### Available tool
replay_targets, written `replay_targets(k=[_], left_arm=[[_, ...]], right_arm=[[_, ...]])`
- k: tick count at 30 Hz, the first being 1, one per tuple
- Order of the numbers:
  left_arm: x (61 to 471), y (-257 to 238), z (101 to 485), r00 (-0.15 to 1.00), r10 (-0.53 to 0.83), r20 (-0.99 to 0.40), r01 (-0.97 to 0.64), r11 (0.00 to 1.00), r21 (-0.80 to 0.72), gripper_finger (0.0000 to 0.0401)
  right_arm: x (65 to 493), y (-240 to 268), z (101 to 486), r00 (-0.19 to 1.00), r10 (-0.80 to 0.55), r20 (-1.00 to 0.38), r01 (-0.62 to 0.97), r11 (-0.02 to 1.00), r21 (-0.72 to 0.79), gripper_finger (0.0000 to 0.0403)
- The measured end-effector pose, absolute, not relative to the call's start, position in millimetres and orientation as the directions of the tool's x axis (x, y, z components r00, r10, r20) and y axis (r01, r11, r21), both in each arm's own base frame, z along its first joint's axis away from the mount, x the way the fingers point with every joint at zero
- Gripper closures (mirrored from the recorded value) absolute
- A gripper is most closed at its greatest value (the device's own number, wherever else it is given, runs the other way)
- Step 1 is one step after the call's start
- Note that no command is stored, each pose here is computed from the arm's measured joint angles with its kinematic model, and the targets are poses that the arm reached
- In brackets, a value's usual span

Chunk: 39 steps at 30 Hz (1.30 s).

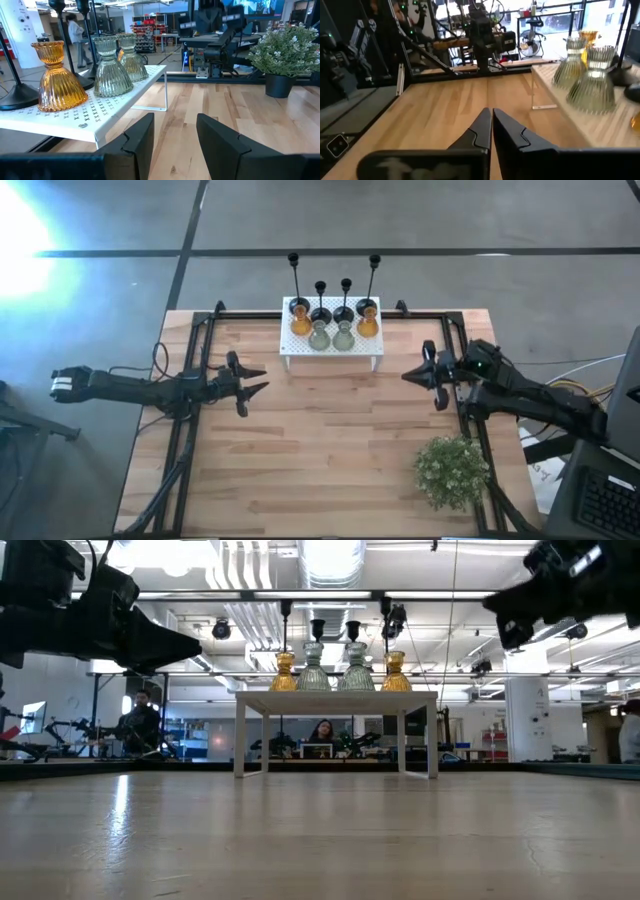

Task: Pick & Place candle stick holders
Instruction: Return to Home Position

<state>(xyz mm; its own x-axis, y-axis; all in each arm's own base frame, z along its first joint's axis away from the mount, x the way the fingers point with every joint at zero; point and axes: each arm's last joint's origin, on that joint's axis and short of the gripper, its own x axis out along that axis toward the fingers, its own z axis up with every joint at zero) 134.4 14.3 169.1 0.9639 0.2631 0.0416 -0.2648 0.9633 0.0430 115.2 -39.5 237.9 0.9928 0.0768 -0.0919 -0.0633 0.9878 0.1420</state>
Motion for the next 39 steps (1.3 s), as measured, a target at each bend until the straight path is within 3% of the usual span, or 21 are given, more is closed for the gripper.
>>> replay_targets(k=[8,16,39], left_arm=[[134,14,169,0.964,0.263,0.042,-0.265,0.963,0.043,0.0248],[134,14,168,0.964,0.263,0.034,-0.264,0.963,0.045,0.0247],[135,14,165,0.965,0.263,-0.001,-0.263,0.963,0.052,0.0247]], right_arm=[[101,-32,178,0.992,0.098,0.083,-0.110,0.982,0.155,0.0394],[90,-24,181,0.985,0.102,0.141,-0.111,0.993,0.051,0.0394],[95,-23,169,0.995,0.096,0.026,-0.096,0.995,-0.021,0.0394]])
